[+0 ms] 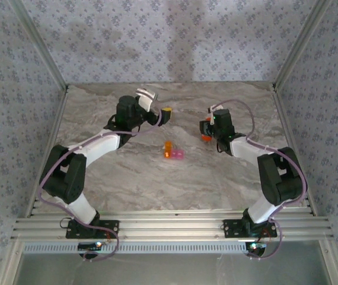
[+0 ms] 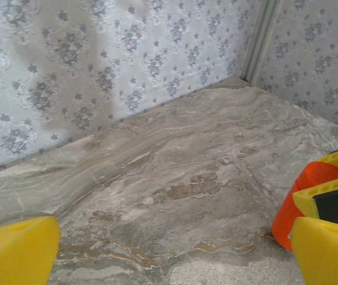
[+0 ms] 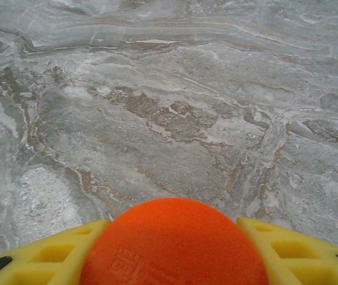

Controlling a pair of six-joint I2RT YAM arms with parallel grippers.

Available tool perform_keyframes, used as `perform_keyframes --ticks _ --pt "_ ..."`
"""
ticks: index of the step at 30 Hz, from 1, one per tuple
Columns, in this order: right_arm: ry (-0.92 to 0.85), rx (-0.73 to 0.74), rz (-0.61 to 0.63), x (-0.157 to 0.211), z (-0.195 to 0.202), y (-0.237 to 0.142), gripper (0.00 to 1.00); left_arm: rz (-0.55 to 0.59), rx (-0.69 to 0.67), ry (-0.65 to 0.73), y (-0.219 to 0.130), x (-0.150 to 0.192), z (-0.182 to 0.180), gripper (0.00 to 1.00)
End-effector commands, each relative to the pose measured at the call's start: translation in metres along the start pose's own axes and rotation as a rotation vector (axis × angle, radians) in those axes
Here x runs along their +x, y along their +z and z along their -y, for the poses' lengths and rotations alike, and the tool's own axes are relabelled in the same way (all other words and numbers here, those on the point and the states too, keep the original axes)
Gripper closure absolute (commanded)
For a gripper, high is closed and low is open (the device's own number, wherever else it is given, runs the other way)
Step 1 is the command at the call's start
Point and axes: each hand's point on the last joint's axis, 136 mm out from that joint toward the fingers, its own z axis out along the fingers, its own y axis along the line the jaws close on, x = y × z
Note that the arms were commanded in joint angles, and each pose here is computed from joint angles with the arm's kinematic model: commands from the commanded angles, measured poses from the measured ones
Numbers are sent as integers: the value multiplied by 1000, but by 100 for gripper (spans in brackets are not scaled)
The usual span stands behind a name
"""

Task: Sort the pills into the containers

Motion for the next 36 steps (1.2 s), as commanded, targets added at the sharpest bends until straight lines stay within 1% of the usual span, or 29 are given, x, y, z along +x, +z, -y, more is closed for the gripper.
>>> perform_keyframes --ticks 1,3,5,7,10,13,17,20,24,27,32,36 --pt "3 35 45 -1 5 3 78 36 -37 -51 -7 -13 -6 1" --pt "-7 29 34 5 1 4 74 6 -46 -99 -5 -6 -10 1" --pt "-18 25 17 12 -1 6 67 -27 -30 -131 -3 3 -11 1" --pt "-21 24 1 17 -2 7 59 -29 -16 -129 -3 8 -9 1" --pt "-21 22 -14 18 -1 7 47 -17 -33 -121 -7 16 -11 1" --pt "-17 8 -20 13 -3 4 36 -19 -61 -115 -11 22 -16 1" --pt "-3 -23 -19 -2 -6 -2 27 -50 -84 -113 -12 31 -19 1" --pt "20 -56 -7 -18 -10 -13 23 -63 -95 -110 -13 36 -21 1" --pt "40 -119 17 -46 -23 -37 22 -109 -115 -103 -10 46 -26 1" --pt "39 -226 -34 -59 -45 -52 23 -173 -127 -106 -5 59 -31 1" --pt "-22 -407 -203 -50 -98 -70 27 -275 -129 -123 6 87 -37 1" --pt "-79 -452 -346 -17 -126 -69 32 -335 -118 -131 11 104 -37 1"
